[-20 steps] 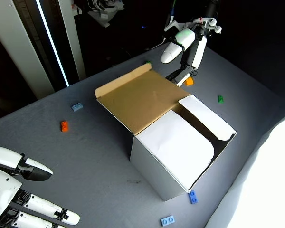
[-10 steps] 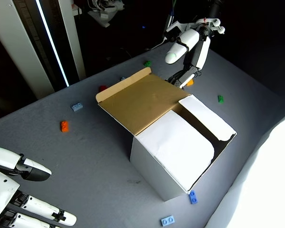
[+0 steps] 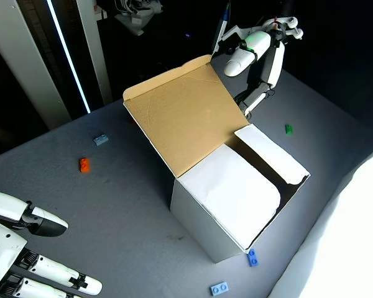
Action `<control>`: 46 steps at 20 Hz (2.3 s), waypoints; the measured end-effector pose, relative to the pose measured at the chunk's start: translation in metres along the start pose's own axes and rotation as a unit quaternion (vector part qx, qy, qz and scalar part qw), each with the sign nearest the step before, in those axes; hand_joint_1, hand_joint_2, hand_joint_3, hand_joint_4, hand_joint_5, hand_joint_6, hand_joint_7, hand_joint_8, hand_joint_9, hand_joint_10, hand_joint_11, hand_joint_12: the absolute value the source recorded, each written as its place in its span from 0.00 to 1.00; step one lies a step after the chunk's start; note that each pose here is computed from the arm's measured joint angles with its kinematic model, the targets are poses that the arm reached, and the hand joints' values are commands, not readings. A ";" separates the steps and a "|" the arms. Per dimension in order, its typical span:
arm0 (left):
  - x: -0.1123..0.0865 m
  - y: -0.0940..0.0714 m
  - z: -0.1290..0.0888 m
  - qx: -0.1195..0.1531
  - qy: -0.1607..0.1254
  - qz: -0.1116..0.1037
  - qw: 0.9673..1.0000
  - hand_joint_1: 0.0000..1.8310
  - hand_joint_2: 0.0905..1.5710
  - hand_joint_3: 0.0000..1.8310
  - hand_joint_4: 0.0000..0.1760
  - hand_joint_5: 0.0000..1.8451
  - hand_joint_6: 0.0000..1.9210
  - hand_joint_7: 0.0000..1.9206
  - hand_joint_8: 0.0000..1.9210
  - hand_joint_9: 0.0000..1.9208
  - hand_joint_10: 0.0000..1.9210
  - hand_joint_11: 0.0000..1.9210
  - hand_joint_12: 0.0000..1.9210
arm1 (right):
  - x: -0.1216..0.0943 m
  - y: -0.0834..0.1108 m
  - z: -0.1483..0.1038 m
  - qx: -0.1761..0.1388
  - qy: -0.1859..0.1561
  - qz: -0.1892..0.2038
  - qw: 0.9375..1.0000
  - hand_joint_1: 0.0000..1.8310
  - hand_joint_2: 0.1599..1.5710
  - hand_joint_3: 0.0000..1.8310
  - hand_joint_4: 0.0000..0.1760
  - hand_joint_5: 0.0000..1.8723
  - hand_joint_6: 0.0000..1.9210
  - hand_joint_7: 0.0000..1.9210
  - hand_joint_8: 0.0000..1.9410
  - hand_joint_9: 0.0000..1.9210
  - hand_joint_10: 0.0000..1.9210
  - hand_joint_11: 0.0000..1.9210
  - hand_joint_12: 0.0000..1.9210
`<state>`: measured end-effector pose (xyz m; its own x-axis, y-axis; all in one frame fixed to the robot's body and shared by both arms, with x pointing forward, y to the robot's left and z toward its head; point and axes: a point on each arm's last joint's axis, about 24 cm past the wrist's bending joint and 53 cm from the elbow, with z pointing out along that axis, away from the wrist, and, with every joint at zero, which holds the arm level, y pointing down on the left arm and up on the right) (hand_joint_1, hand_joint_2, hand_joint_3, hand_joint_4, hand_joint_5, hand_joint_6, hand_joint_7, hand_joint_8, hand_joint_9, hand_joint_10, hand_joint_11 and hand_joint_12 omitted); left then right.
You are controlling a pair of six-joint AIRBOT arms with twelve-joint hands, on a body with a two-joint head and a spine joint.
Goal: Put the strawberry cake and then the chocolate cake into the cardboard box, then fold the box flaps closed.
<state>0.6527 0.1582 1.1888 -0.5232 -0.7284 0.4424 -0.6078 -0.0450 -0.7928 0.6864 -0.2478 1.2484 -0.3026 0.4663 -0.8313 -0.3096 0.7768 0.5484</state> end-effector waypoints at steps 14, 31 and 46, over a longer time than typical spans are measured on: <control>-0.013 -0.022 -0.002 0.032 -0.015 -0.059 0.998 0.28 0.68 0.00 0.00 0.31 0.00 0.36 0.00 0.41 0.00 0.10 0.71 | 0.001 0.000 0.000 0.001 0.001 0.000 1.000 0.15 0.80 0.00 0.00 0.19 0.00 0.20 0.00 0.15 0.18 0.00 0.64; -0.002 -0.067 -0.011 0.091 -0.002 -0.058 0.994 0.28 0.67 0.00 0.00 0.31 0.00 0.36 0.00 0.41 0.00 0.10 0.70 | 0.002 0.000 -0.001 0.001 0.003 -0.001 1.000 0.13 0.80 0.00 0.00 0.18 0.00 0.20 0.00 0.16 0.18 0.00 0.64; 0.002 -0.144 -0.014 0.230 -0.036 0.063 0.971 0.29 0.67 0.00 0.00 0.32 0.00 0.37 0.00 0.41 0.00 0.10 0.70 | 0.005 0.003 0.002 -0.004 0.004 -0.008 1.000 0.14 0.80 0.00 0.00 0.17 0.00 0.19 0.00 0.16 0.17 0.00 0.63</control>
<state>0.7306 0.1730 1.3093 -0.5224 -0.7931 0.3131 -0.2029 -0.2410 -0.9491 0.6856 -0.2423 1.2463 -0.3053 0.4504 -0.8390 -0.3212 0.7807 0.5360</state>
